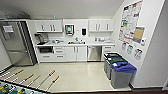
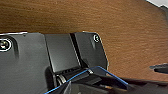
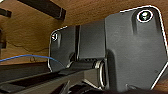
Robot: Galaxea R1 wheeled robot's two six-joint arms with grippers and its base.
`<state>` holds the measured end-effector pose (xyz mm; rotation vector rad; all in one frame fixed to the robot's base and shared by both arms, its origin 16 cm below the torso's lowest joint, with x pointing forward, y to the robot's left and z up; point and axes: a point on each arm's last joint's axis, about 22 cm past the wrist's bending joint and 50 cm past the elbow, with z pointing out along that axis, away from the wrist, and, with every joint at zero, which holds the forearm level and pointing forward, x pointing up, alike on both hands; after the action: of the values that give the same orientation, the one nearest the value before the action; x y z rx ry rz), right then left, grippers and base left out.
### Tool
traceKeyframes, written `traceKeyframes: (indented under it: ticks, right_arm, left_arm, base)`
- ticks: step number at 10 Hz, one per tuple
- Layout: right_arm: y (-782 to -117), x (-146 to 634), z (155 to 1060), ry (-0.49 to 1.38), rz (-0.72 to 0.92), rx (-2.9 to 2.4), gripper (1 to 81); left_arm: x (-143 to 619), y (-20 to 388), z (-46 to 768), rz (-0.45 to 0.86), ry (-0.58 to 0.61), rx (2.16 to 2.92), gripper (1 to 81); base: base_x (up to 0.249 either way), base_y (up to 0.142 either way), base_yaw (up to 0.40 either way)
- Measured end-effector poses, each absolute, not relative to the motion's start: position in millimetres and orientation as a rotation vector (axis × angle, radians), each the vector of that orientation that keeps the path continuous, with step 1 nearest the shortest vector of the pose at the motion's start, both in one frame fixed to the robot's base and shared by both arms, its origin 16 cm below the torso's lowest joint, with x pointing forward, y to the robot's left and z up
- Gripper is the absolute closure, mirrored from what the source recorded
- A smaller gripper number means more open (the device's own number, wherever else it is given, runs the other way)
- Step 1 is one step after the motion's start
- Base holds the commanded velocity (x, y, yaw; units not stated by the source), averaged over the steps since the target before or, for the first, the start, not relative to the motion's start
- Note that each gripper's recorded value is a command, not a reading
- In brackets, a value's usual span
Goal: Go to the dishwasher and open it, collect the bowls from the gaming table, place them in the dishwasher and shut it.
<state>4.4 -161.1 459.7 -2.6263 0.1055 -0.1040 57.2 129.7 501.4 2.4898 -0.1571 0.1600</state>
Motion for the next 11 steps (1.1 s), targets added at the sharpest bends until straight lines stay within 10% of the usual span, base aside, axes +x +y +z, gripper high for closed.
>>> traceKeyframes:
  ticks: [11]
  right_arm:
    - [-161.1, 4.1, 459.4, 0.106, -0.103, -2.627, 1.0]
  left_arm:
    - [57.1, 129.2, 501.7, 0.160, -0.158, 2.489, 1.0]
  base:
    - [0.162, 0.000, 0.000]
